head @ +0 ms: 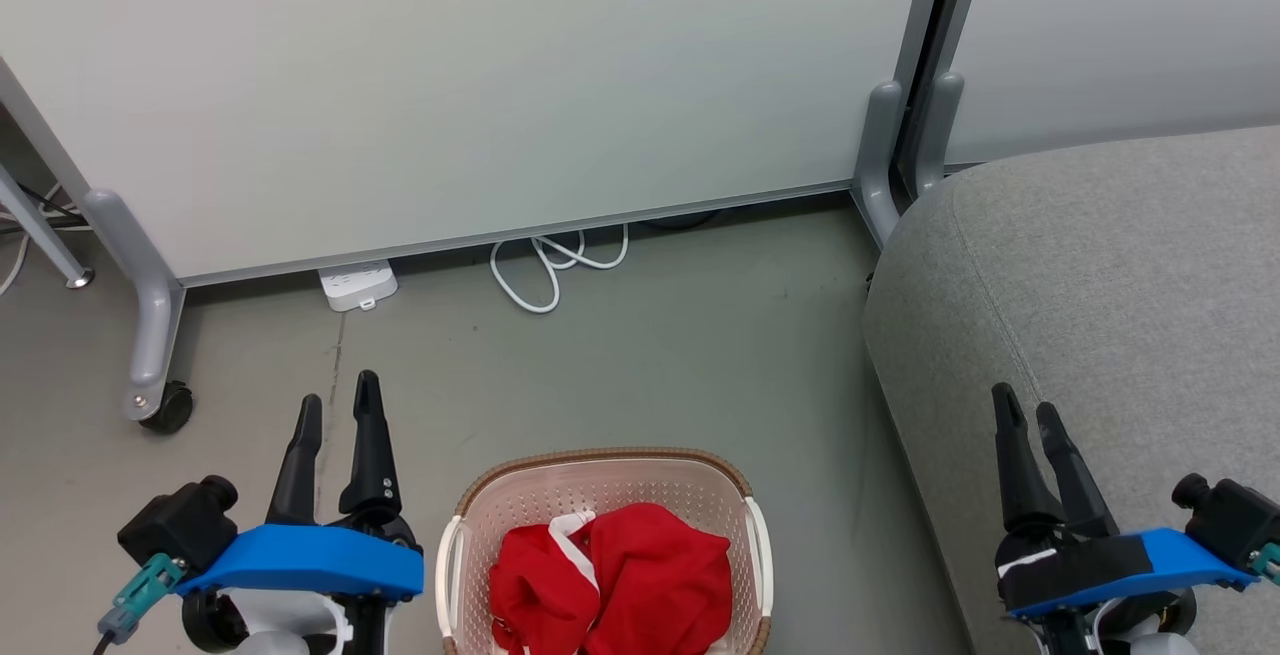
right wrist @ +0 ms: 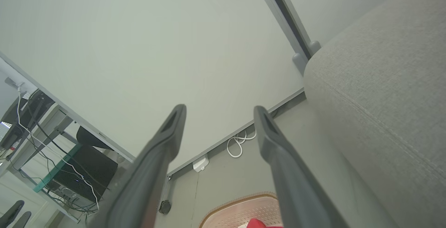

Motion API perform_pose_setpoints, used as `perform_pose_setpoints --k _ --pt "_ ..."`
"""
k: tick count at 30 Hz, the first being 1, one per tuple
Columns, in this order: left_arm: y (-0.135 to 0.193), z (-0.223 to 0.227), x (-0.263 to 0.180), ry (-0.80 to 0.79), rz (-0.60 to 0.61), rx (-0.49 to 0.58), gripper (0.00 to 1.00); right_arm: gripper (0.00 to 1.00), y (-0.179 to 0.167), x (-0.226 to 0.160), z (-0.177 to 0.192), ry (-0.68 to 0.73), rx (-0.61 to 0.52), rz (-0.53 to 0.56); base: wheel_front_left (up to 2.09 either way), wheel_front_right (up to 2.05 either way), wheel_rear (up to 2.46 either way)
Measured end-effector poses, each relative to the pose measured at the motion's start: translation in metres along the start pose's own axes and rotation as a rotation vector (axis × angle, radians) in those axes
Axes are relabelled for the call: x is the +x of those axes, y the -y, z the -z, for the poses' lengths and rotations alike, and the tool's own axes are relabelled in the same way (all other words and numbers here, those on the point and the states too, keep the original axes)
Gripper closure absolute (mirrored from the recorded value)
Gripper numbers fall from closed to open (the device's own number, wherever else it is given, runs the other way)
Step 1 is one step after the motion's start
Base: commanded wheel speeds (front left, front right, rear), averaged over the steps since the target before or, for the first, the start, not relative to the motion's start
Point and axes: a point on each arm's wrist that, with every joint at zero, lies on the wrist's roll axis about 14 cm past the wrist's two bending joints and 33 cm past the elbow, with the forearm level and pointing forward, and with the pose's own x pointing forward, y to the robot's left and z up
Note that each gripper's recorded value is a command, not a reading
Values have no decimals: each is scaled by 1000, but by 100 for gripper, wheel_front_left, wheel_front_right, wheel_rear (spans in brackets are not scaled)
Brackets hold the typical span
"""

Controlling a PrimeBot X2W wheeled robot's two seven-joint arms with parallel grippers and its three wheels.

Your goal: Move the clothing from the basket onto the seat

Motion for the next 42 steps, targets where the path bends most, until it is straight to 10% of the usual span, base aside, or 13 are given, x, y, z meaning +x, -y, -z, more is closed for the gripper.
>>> perform_pose_setpoints --k 42 --pt "30 6 -4 35 135 405 0 0 -14 2 7 14 -370 -85 0 0 0"
